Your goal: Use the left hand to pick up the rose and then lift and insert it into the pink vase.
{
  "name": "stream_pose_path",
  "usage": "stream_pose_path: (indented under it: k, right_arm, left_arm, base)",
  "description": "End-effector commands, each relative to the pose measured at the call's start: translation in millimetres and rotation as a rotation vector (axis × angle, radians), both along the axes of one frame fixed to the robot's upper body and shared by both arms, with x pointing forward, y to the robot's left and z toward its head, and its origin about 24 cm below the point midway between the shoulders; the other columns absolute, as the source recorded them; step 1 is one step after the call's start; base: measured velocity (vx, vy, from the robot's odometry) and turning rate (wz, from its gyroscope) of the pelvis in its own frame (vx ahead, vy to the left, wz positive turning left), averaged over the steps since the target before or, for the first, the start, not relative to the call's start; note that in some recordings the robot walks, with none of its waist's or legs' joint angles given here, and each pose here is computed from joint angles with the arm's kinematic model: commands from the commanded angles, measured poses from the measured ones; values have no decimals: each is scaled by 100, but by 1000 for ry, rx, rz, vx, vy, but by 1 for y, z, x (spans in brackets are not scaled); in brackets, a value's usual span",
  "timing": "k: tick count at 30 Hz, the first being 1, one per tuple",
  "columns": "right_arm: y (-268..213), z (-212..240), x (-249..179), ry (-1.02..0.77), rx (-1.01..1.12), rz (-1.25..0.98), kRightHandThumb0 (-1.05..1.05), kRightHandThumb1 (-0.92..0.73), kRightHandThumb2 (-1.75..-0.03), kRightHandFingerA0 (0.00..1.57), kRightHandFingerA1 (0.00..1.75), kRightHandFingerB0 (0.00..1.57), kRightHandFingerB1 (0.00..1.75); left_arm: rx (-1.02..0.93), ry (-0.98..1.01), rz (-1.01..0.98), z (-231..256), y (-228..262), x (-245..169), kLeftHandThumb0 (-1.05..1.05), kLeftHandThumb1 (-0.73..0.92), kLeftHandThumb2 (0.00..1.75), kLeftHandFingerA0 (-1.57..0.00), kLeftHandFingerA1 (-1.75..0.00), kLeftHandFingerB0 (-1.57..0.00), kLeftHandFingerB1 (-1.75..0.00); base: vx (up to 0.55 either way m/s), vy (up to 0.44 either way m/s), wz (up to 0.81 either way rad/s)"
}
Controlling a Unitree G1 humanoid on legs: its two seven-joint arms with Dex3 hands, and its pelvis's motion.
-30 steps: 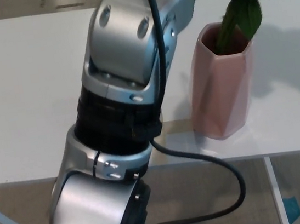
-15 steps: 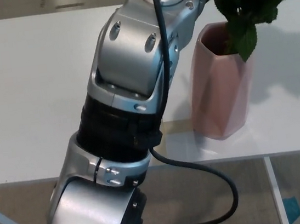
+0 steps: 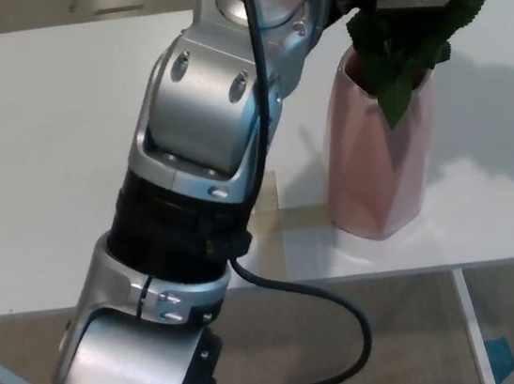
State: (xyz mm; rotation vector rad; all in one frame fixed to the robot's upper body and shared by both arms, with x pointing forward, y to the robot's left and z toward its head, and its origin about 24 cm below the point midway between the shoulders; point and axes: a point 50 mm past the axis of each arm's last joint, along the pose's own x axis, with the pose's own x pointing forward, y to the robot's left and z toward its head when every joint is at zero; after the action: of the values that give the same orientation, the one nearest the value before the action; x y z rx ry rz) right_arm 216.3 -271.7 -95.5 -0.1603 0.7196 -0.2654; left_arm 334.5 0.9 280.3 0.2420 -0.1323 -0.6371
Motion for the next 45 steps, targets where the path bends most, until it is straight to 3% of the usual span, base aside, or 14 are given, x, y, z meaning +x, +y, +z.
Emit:
stream_pose_path:
  k: [1,12,31,45]
  right_arm:
    - [1,-2,-2,11,10,-4,-18,-62,-58,60,50,55,46]
    - [-1,-1,-2,12,11,-10,-19,-62,-58,60,50,55,47]
    - [1,2,5,2,-7,9,-19,-62,-58,60,50,55,46]
    - [-1,2,4,9,-6,10,-19,-62,-58,62,51,55,47]
  left_arm:
    - [17,-9,-40,3,7,2,-91,49,61,0,0,0,-1]
    - [142,45,-74,-8,41,17,-87,49,58,0,0,0,0]
    - [252,35,-149,-4,47,17,-87,49,59,0,0,0,0]
    - [320,47,-135,15,121,16,-85,48,58,0,0,0,0]
  base:
    - [0,0,0]
    - [0,0,0]
    - [0,0,0]
    - [0,0,0]
